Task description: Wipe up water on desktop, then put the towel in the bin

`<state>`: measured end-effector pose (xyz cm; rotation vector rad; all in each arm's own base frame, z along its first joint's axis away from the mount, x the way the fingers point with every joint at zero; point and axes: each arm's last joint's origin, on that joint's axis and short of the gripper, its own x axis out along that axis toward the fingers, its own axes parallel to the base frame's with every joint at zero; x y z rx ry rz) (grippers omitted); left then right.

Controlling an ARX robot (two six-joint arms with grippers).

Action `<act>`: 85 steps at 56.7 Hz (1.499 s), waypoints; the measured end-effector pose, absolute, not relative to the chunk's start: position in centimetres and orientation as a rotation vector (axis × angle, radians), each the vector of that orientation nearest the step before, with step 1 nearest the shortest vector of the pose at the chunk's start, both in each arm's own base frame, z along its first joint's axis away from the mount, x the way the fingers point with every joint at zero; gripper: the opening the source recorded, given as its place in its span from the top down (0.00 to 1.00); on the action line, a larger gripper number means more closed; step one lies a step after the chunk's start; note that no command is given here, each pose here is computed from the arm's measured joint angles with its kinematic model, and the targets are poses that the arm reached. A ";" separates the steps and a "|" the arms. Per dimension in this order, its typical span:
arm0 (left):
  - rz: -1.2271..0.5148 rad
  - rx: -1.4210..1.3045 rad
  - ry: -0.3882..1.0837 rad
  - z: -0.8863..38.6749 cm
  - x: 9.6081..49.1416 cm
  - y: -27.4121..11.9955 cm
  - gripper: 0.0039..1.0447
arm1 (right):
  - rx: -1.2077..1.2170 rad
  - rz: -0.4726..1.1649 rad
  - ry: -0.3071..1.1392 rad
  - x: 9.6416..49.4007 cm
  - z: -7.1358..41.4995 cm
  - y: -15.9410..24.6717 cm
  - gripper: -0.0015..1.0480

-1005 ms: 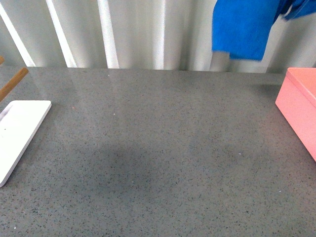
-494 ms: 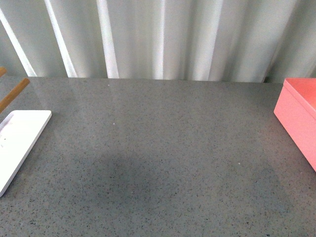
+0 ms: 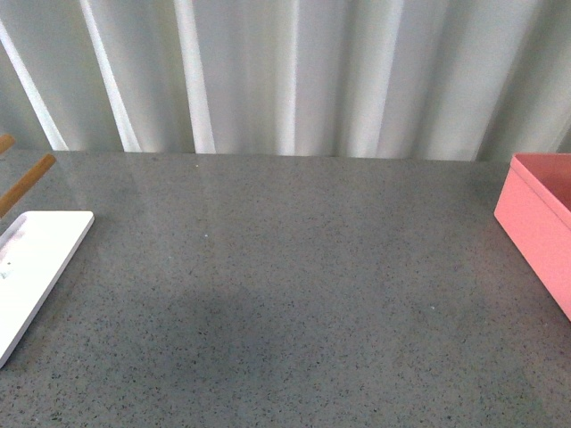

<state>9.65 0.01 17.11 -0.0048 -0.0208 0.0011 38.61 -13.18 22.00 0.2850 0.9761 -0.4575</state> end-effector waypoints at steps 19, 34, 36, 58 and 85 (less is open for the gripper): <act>0.001 -0.005 -0.021 17.1 9.7 0.0 0.06 | 0.365 -0.487 1.056 39.1 19.6 -14.9 0.50; 0.001 -0.005 -0.021 17.1 9.7 0.0 0.06 | 0.368 -0.463 1.006 39.9 19.4 -15.4 0.05; 0.001 -0.005 -0.021 17.1 9.7 0.0 0.06 | 0.363 -0.460 0.964 39.9 19.9 -15.5 0.06; 0.001 -0.005 -0.021 17.1 9.7 0.0 0.06 | -0.232 -0.084 -0.003 29.0 34.3 -6.1 0.07; 0.002 -0.005 -0.021 17.1 9.6 0.0 0.06 | -0.020 -0.001 0.012 17.7 22.5 -1.0 0.84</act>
